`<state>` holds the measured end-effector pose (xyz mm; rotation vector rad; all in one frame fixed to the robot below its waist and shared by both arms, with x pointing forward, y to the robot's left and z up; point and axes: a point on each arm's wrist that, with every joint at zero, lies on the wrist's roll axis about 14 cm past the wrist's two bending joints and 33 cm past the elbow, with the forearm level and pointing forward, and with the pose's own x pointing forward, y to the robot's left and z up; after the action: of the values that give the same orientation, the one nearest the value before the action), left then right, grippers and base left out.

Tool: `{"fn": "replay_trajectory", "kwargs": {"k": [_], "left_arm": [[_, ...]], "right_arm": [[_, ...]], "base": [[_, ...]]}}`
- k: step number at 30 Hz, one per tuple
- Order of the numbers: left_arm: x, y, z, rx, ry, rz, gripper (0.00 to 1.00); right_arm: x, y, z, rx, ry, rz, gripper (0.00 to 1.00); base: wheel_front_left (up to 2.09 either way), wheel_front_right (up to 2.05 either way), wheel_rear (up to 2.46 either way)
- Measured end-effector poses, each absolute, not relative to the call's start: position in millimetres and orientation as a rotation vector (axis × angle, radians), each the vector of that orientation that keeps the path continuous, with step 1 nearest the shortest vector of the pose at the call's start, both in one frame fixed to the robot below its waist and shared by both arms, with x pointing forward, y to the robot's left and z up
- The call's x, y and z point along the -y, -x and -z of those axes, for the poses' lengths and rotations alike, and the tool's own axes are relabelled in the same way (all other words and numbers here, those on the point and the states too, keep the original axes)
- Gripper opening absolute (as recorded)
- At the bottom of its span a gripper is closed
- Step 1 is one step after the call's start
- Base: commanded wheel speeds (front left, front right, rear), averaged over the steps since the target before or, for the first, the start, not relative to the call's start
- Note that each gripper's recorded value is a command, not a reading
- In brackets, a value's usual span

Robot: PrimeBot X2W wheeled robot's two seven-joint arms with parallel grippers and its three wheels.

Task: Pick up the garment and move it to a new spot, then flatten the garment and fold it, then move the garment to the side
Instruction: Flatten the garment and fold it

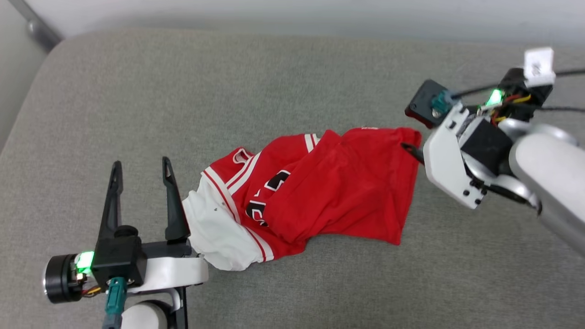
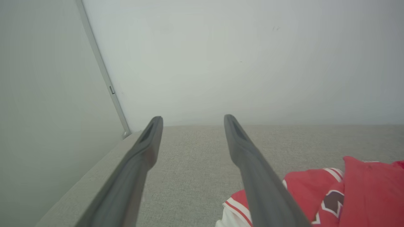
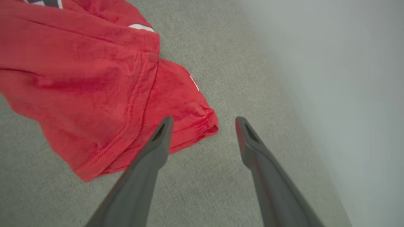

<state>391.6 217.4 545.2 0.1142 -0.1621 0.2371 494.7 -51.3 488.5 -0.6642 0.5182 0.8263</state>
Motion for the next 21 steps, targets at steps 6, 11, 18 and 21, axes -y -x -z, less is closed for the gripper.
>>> {"fn": "replay_trajectory", "kwargs": {"k": [6,11,18,21], "left_arm": [[-214,-406,-524,0.128,-0.099,-0.239,1.00],[-217,-416,-508,0.097,-0.095,-0.252,1.00],[-226,-420,-490,0.056,-0.102,-0.278,1.00],[-227,-422,-488,0.052,-0.106,-0.275,1.00]], "right_arm": [[64,-515,-443,-0.756,0.780,-0.820,1.00],[71,-522,-403,-0.902,0.818,-0.818,1.00],[67,-510,-367,-1.009,0.811,-0.870,1.00],[66,-510,-366,-1.000,0.811,-0.881,0.00]], "base": [[0.00,0.00,0.00],[0.00,0.00,0.00],[0.00,0.00,0.00],[0.00,0.00,0.00]]}}
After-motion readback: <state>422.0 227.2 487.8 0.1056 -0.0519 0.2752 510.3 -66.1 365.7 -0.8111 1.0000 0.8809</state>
